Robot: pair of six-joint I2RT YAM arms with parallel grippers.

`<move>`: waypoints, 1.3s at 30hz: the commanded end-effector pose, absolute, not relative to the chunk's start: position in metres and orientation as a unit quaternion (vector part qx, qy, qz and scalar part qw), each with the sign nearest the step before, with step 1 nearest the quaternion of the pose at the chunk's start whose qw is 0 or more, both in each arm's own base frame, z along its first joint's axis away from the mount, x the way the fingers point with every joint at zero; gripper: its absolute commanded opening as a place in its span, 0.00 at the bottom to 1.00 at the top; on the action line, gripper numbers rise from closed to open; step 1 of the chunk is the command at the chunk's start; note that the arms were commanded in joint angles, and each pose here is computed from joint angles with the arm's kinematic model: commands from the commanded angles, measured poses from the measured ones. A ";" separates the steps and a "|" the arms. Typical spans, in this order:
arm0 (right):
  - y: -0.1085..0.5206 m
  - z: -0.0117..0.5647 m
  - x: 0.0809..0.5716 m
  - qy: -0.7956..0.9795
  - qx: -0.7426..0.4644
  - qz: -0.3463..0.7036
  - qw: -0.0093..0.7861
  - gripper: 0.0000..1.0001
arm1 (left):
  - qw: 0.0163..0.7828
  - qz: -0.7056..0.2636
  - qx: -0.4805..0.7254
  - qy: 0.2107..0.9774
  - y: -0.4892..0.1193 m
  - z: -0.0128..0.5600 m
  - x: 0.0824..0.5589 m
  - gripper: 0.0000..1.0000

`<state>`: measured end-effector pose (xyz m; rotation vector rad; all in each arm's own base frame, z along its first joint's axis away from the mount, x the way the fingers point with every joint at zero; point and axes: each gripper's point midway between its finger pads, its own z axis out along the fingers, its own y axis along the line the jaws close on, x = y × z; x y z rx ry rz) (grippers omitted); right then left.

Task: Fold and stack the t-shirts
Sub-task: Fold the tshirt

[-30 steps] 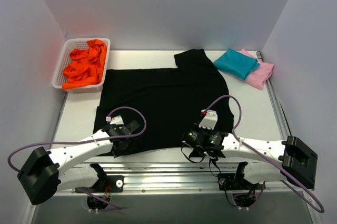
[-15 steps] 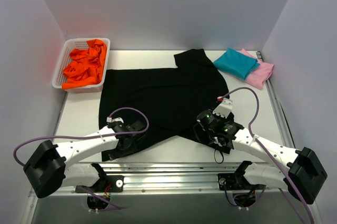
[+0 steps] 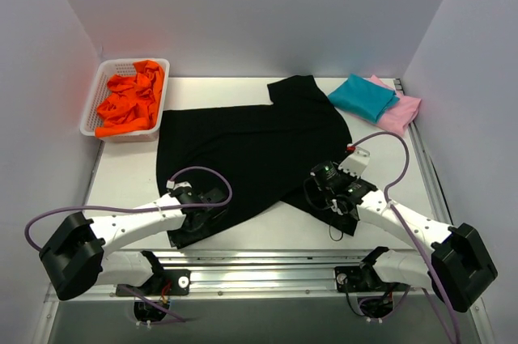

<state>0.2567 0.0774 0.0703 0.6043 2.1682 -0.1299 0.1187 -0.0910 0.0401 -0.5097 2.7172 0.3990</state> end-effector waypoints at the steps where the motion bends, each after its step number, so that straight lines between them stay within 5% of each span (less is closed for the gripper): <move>1: 0.064 0.077 0.262 0.857 0.254 -0.084 0.441 0.00 | 0.183 0.138 -0.184 0.956 -0.096 0.045 0.124 0.67; 3: 0.062 0.078 0.263 0.856 0.257 -0.089 0.440 0.00 | 0.182 0.140 -0.179 0.957 -0.097 0.041 0.122 0.60; 10: 0.054 0.082 0.265 0.849 0.274 -0.084 0.443 0.00 | 0.185 0.140 -0.166 0.958 -0.108 0.035 0.123 0.59; 23: 0.039 0.079 0.271 0.849 0.294 -0.083 0.431 0.00 | 0.221 0.263 -0.110 0.933 -0.124 0.035 0.124 0.69; 32: 0.041 0.076 0.272 0.854 0.288 -0.079 0.427 0.00 | 0.225 0.244 -0.103 0.938 -0.135 0.032 0.126 0.46; 33: 0.041 0.075 0.272 0.854 0.288 -0.079 0.427 0.00 | 0.223 0.247 -0.096 0.938 -0.135 0.031 0.126 0.39; 34: 0.041 0.075 0.272 0.854 0.287 -0.078 0.427 0.00 | 0.223 0.253 -0.093 0.937 -0.135 0.031 0.127 0.18; 35: 0.041 0.076 0.272 0.854 0.288 -0.078 0.427 0.00 | 0.224 0.252 -0.093 0.937 -0.137 0.031 0.128 0.08; 39: 0.042 0.074 0.272 0.856 0.286 -0.077 0.425 0.00 | 0.208 0.232 -0.080 0.947 -0.149 0.023 0.127 0.19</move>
